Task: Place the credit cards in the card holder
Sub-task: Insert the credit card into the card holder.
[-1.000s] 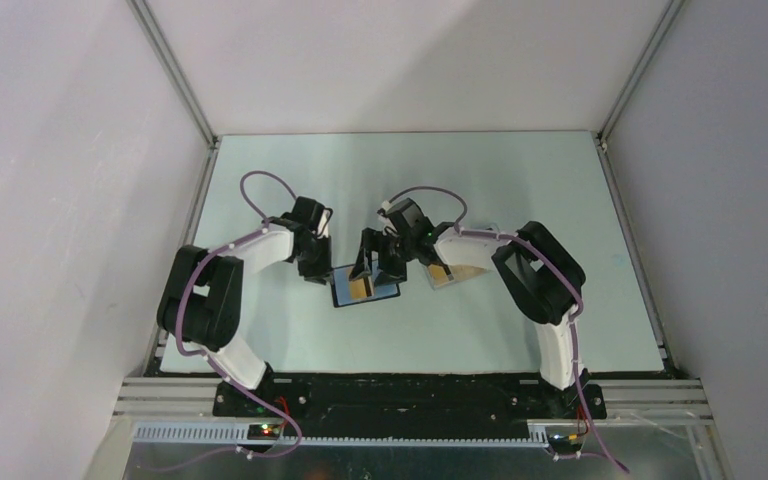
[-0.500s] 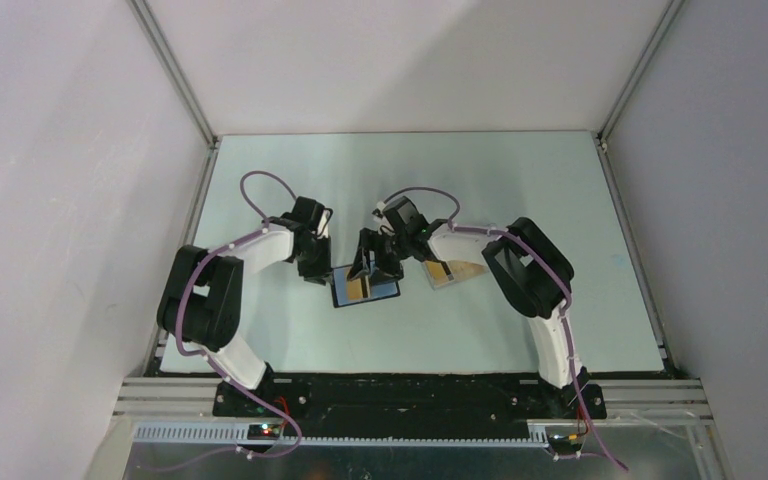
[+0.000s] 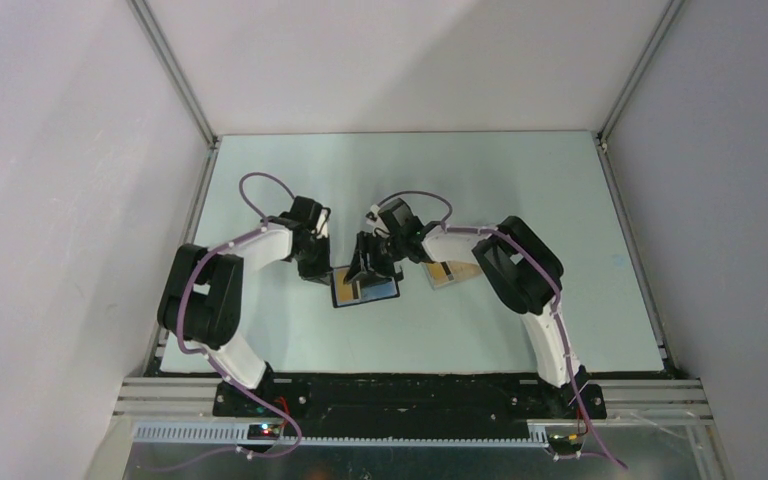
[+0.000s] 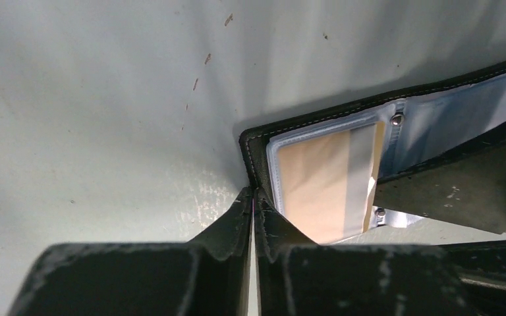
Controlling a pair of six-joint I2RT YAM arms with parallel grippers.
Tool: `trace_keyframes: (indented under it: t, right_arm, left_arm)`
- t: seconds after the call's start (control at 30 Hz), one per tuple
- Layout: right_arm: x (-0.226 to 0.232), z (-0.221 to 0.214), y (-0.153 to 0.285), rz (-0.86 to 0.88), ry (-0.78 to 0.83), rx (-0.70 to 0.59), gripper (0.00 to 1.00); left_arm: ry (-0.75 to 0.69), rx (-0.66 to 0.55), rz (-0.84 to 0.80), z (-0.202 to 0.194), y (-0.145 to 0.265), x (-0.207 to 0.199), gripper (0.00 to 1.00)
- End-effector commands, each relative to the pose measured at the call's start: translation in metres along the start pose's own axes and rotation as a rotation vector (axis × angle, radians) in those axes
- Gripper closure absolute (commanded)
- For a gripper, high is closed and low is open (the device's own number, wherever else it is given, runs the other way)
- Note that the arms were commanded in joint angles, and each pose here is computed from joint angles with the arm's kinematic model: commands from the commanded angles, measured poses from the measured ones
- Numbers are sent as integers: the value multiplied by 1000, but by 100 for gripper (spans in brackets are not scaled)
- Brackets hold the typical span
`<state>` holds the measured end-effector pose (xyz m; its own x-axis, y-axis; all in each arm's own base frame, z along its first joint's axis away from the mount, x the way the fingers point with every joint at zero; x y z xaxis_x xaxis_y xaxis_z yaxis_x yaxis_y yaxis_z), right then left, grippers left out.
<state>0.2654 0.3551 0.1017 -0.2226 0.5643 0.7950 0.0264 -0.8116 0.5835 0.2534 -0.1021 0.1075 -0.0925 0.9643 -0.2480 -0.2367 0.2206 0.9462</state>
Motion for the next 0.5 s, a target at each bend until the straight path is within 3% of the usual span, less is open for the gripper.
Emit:
trace_keyframes:
  t: [0.0, 0.23, 0.37, 0.47]
  right_arm:
    - [13, 4, -11, 40, 46, 45, 45]
    - [23, 6, -5, -9, 90, 35, 40]
    - [37, 10, 14, -83, 149, -6, 31]
    - [49, 15, 33, -169, 213, -35, 22]
  left_arm:
    - [-23, 45, 35, -2, -8, 6, 94]
    - [-26, 41, 40, -3, -7, 7, 94]
    - [-25, 2, 44, -2, 2, 7, 91]
    - [-17, -56, 70, -1, 13, 8, 83]
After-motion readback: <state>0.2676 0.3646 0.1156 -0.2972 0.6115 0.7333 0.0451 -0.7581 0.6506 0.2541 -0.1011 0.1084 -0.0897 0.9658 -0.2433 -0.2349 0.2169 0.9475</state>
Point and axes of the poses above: each gripper's point midway between its finger pads, its own y axis back along the fingers, its own x axis along the line the jaws close on, z = x × y, the point moved 10 cm from there along y, back along the fingers, and after that the axes turned 4 degrees about y, right-handed, at the moved point
